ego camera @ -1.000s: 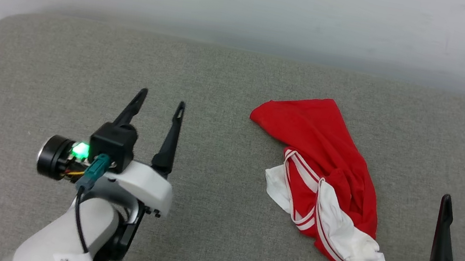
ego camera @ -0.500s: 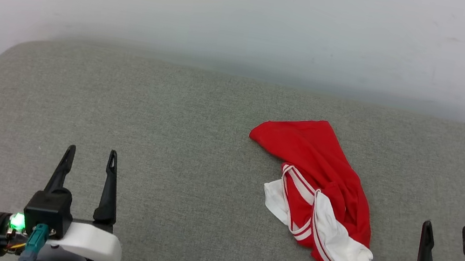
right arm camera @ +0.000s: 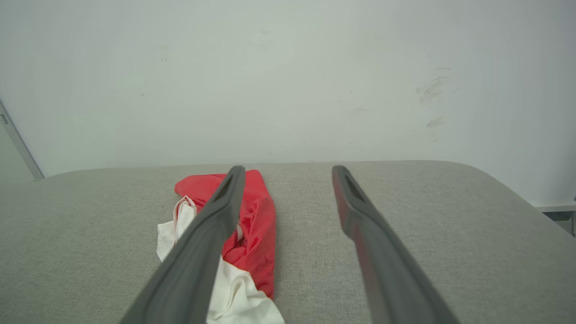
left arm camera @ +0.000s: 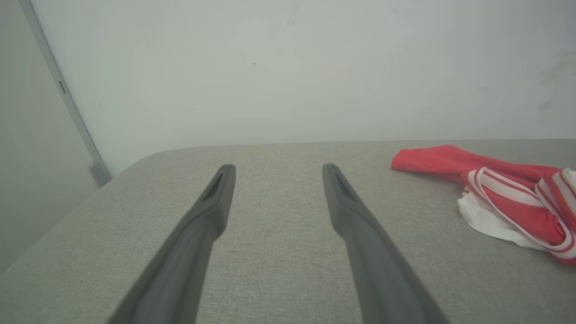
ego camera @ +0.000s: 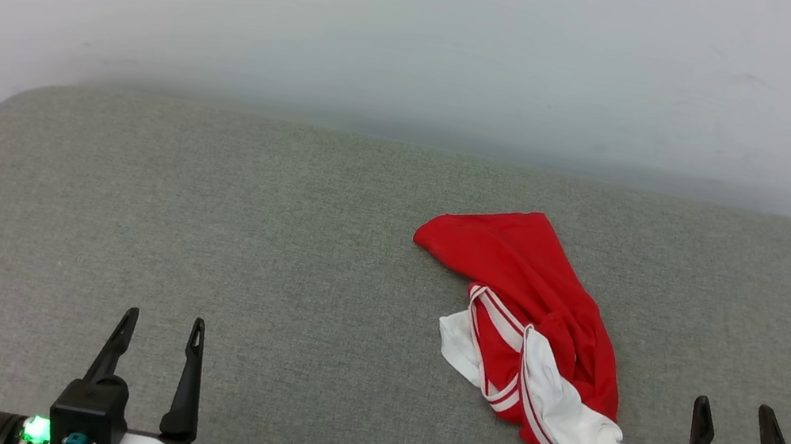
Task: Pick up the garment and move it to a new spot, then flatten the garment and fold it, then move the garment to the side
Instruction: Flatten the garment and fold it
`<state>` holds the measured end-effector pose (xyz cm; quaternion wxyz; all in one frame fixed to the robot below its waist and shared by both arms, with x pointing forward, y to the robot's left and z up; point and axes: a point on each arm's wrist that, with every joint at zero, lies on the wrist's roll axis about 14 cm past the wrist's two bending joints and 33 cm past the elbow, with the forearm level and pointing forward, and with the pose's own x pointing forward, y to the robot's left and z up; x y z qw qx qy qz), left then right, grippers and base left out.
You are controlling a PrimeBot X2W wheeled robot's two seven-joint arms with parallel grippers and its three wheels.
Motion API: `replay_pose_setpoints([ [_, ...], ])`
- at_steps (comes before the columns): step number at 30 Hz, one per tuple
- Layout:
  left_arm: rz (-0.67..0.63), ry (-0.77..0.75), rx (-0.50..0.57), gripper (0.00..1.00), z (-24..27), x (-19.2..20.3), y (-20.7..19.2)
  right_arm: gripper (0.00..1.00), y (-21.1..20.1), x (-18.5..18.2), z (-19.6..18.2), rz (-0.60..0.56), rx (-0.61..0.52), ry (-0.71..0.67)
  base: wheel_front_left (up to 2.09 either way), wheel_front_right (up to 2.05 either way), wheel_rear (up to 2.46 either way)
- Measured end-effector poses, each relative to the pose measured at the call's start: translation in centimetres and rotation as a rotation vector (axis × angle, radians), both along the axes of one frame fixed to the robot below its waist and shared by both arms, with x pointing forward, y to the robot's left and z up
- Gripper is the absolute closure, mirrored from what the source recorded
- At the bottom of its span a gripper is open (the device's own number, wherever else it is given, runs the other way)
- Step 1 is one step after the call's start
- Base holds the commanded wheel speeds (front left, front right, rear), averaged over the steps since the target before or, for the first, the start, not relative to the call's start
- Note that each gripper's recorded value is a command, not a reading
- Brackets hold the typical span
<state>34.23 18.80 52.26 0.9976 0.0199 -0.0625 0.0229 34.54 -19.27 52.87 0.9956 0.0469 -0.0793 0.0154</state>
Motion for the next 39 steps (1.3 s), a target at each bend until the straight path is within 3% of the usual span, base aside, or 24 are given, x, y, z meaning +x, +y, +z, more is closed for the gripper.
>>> replay_pose_setpoints([
  [39,0.005,0.033,0.008,0.00,-1.3,-0.6,0.7,0.00,0.6,0.1,-0.6,0.018,0.009,0.017,0.00,0.00,0.00],
])
